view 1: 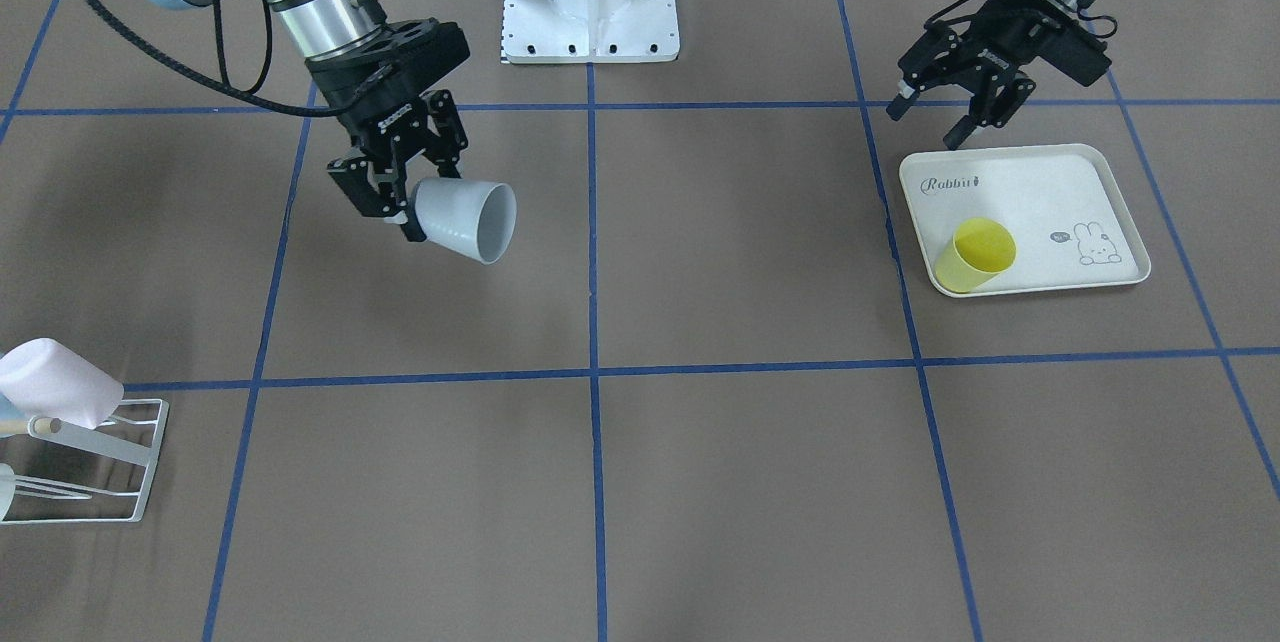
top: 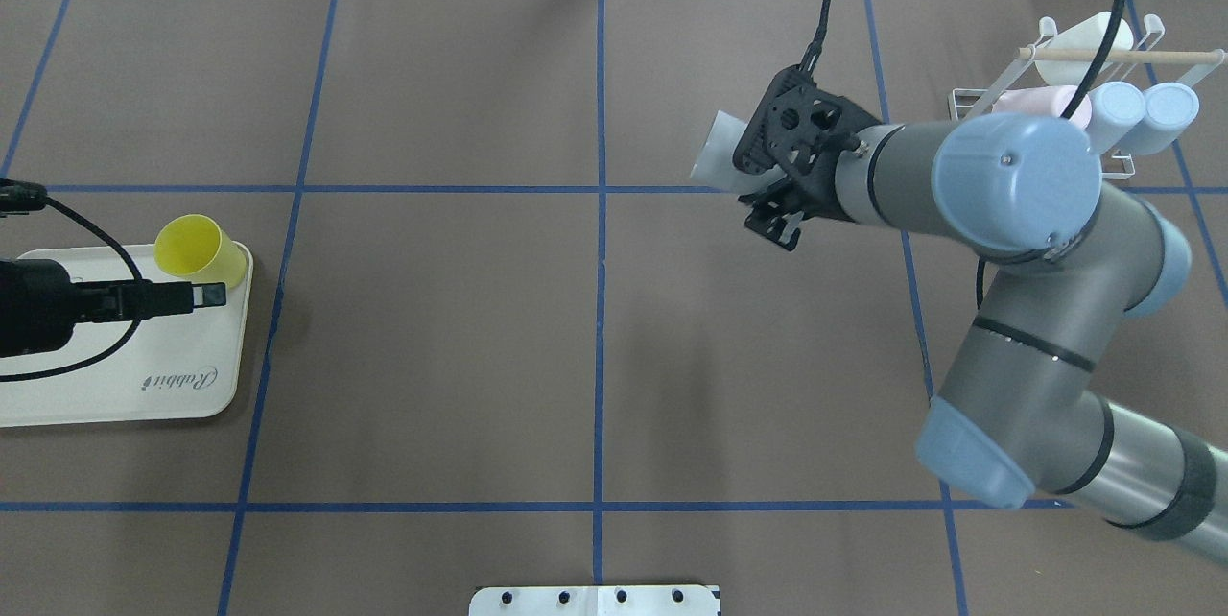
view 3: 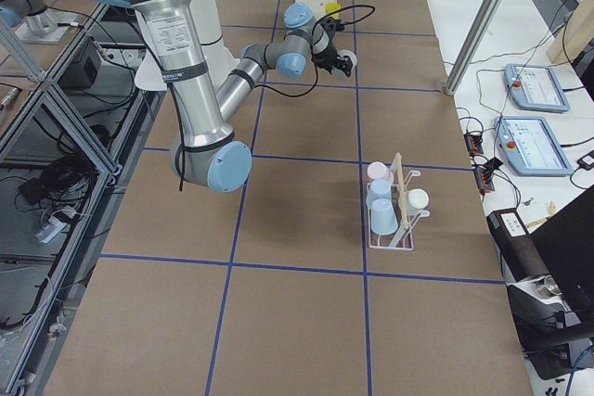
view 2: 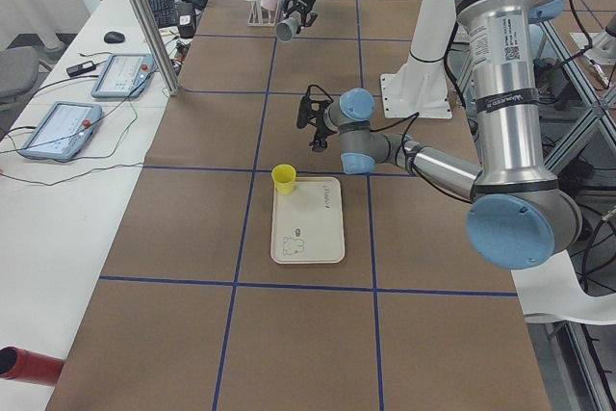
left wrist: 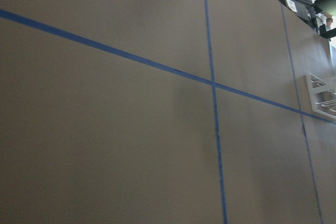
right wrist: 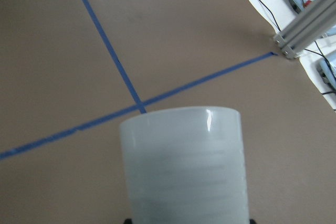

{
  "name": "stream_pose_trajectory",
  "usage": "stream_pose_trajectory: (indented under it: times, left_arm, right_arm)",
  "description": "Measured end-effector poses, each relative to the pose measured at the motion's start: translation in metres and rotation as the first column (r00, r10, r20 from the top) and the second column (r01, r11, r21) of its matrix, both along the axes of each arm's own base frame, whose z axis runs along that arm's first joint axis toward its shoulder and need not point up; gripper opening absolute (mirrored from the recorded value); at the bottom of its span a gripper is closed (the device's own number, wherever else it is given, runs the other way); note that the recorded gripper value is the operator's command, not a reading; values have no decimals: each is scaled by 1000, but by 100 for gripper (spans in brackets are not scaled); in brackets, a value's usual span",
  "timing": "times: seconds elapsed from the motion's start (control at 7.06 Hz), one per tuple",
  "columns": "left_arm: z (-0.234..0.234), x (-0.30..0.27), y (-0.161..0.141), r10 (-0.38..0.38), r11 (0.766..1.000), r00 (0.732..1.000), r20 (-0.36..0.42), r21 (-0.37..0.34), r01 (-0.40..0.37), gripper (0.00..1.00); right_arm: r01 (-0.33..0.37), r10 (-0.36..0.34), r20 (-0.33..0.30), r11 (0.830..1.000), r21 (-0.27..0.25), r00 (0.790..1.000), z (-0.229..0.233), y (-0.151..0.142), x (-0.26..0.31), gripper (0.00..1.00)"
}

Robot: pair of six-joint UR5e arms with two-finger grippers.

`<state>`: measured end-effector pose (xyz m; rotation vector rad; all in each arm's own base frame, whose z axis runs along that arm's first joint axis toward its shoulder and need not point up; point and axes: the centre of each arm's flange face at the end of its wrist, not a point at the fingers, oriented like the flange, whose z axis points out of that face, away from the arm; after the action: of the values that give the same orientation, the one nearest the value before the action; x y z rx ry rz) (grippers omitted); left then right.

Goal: Transfer IKEA cup to right arm and place on rack

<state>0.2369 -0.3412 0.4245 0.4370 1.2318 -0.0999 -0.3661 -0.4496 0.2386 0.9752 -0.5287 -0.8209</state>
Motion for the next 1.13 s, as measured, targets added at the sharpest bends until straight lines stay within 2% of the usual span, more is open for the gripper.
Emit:
stream_pose_trajectory:
  times: [0.14, 0.28, 0.42, 0.57, 0.71, 0.99, 1.13]
  left_arm:
    - [9, -8, 1, 0, 1000, 1000, 31, 22, -1, 100]
    - [11, -11, 2, 0, 1000, 999, 42, 31, -1, 100]
    - [12, -12, 2, 0, 999, 999, 45, 33, -1, 100]
    - [12, -12, 2, -1, 999, 999, 45, 33, -1, 100]
    - [12, -13, 2, -2, 999, 999, 43, 32, 1, 100]
    - [10, -13, 2, -7, 999, 999, 38, 32, 6, 100]
    - [10, -13, 1, -10, 999, 999, 37, 32, 9, 100]
  right_arm:
    - [-6, 10, -137, 1000, 31, 990, 12, -27, 33, 0]
    - [8, 11, -278, 998, 67, 961, 25, -53, 71, 0]
    - [51, -4, -416, 994, 100, 909, 38, -76, 109, 0]
    - [109, -28, -540, 987, 119, 841, 53, -97, 142, 0]
    - [173, -56, -645, 978, 120, 762, 72, -118, 168, 0]
    - [283, -88, -803, 954, 104, 590, 101, -152, 198, 0]
    - [318, -92, -852, 944, 90, 515, 109, -167, 201, 0]
